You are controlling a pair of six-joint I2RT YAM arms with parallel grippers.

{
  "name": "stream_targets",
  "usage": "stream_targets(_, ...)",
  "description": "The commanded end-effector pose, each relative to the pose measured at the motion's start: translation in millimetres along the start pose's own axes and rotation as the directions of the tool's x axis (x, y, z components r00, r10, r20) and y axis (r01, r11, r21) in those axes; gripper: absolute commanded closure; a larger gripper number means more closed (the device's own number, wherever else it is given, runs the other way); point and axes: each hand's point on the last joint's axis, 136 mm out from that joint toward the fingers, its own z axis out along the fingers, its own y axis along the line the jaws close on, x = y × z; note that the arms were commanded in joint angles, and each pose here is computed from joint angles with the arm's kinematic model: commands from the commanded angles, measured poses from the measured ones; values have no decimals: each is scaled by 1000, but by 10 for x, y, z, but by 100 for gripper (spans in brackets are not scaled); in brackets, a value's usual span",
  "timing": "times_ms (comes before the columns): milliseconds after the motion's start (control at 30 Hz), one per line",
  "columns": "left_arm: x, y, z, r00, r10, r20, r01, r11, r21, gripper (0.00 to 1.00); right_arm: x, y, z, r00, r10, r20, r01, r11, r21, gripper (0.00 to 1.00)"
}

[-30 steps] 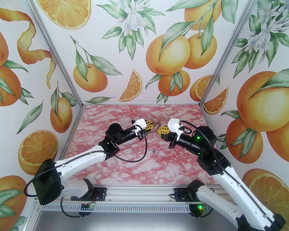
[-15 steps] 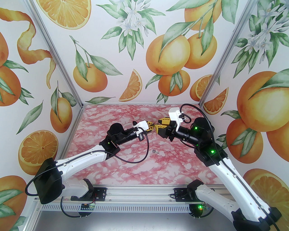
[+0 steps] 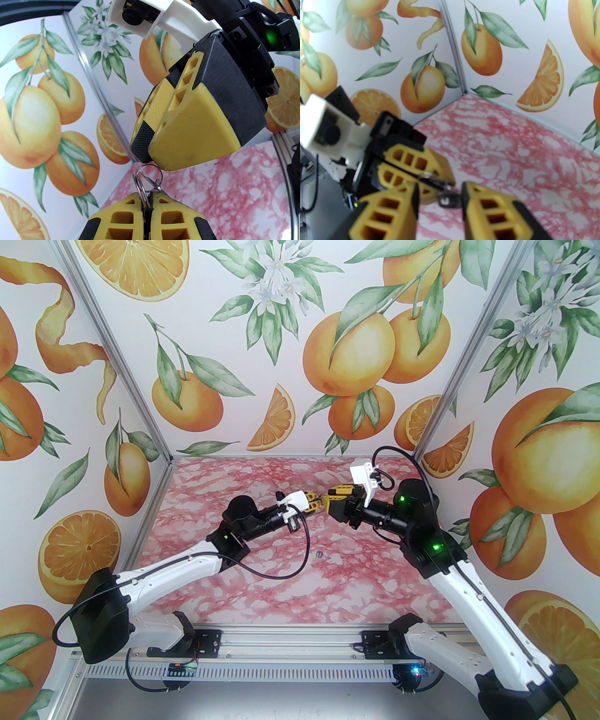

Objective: Remove the keys from the keyring

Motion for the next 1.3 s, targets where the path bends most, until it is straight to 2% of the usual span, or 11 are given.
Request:
stream_targets(0, -267, 88, 42, 997, 34, 74, -33, 999, -16, 100, -19, -2, 36, 1000, 19, -3, -19, 999, -26, 71)
stream_targets(267, -324, 69, 41, 995, 34, 92, -34, 999, -6, 100, 11, -42, 53, 1000, 13, -11, -13, 1000, -19, 79)
stream_targets(433, -345, 76, 35, 995, 37, 96, -36, 999, -8, 100, 30, -49, 54, 1000, -8, -28, 7, 1000, -19, 94)
stream_targets(567, -346, 76, 29, 995, 38, 91, -37, 999, -10, 100, 19, -33, 26, 999, -32, -19, 32, 999, -16, 100)
stream_targets(767, -321, 108, 27, 997, 24, 74, -22, 999, -27, 100, 74, 8, -11, 994, -103, -29, 102, 994, -30, 100)
stream_targets(1267, -296, 258, -44, 997, -44, 61, 51, 992, -117, 100, 186, 168, -93, 977, -209, 34, 211, 972, -99, 100)
